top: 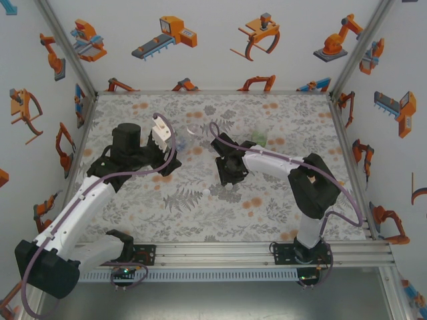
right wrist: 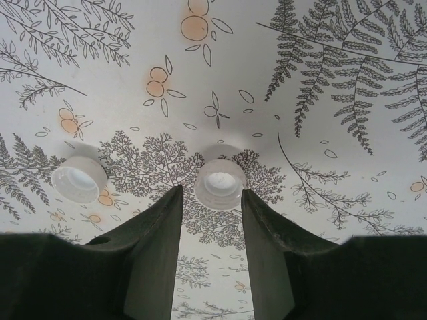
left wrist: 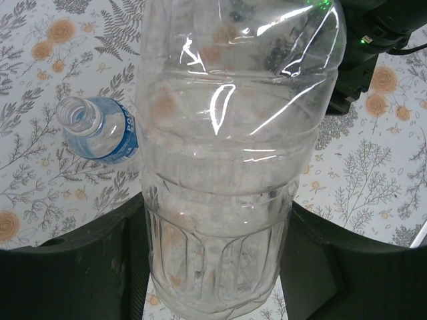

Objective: Screw on the bottle caps

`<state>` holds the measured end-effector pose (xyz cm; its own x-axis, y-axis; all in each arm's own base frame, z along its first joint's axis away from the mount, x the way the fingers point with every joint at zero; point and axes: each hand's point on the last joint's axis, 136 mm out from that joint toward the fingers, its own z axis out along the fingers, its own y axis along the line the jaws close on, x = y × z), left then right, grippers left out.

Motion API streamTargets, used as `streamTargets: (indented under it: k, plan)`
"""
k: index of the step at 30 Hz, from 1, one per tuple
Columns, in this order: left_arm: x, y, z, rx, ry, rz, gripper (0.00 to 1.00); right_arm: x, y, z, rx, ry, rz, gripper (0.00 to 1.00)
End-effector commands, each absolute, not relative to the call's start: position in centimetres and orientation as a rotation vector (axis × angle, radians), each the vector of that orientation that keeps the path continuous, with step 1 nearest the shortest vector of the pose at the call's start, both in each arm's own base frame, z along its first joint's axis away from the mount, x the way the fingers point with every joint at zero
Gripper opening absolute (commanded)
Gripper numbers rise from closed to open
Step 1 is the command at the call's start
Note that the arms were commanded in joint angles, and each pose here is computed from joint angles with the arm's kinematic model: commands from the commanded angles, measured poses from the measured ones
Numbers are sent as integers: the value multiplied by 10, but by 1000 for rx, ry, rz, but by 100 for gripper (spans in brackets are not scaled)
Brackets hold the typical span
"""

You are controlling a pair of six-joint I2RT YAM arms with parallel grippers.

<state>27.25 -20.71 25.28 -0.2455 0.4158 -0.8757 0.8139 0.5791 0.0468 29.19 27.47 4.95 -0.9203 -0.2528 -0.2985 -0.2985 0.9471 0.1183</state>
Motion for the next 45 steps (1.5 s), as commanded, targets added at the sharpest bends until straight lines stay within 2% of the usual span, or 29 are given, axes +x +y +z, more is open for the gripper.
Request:
streamTargets:
  k: [1,13,24,45]
  plan:
    - [275,-209,266,999,1835,-534,2,288,272,41,-416,2841,227,40]
    - [275,-209,264,1003,1839,-533,3,286,271,35,-416,2855,217,40]
    - [275,-210,265,1004,1837,-537,3,293,271,62,-405,2799,224,41]
    - [274,-210,265,1006,1839,-541,3,293,268,64,-406,2793,207,45]
